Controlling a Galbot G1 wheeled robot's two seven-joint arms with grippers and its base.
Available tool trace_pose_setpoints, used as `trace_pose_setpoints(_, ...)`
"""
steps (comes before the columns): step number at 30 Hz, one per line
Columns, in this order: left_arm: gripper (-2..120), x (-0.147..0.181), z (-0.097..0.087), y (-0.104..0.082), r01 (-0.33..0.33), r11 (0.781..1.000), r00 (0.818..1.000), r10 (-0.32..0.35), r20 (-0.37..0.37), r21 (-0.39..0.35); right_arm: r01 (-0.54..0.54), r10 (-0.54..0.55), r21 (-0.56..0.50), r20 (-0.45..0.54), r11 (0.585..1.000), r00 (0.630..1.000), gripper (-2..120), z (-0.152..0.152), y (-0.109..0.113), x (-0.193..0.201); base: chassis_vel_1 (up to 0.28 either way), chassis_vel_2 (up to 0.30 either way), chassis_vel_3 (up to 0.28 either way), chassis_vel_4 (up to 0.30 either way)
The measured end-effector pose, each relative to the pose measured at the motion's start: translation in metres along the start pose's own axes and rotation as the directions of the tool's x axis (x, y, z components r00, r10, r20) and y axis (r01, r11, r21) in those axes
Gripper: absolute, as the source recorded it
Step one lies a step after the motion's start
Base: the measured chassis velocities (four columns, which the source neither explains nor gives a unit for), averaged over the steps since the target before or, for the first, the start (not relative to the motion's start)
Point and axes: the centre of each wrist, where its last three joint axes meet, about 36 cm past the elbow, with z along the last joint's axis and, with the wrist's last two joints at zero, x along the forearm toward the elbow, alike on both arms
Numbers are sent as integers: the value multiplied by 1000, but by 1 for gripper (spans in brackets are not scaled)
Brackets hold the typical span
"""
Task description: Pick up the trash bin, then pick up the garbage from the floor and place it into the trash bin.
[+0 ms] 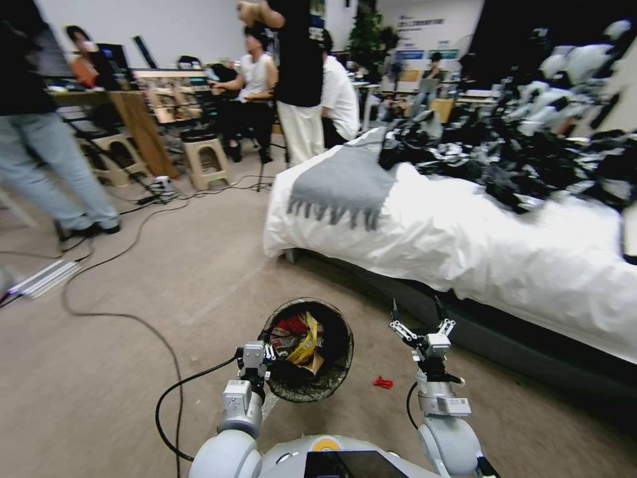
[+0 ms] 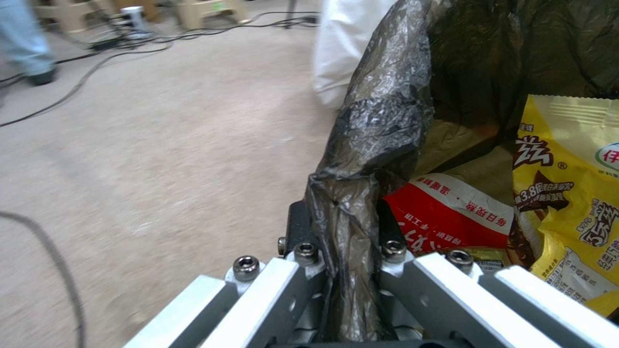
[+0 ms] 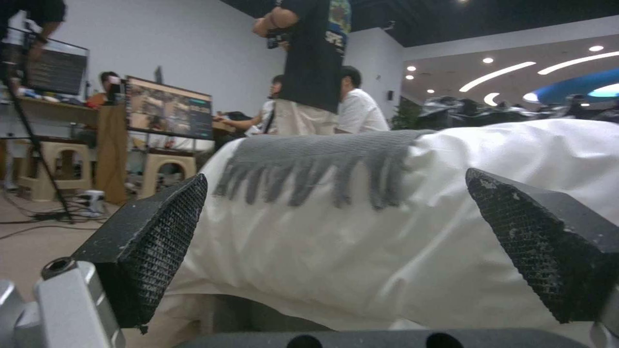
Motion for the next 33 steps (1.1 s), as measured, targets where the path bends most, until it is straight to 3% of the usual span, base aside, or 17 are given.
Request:
trace_pose_setpoints(20,0,-2,5,-3,-15,1000,1000,15,9,7,6,-5,17,-18,1000,1000,100,3,-11,2,43,45,47,44)
trace_pose_setpoints(27,0,-2,5,-2,-19,1000,1000,19,3,-2,22,-8,92,-146,995,989,100,5,-40,13,0,0,0,0)
trace_pose_setpoints(33,0,-3,4,-2,-22,1000,1000,22,4,-3,60,-34,91,-269,994,962,100,11,-58,31,0,0,0,0)
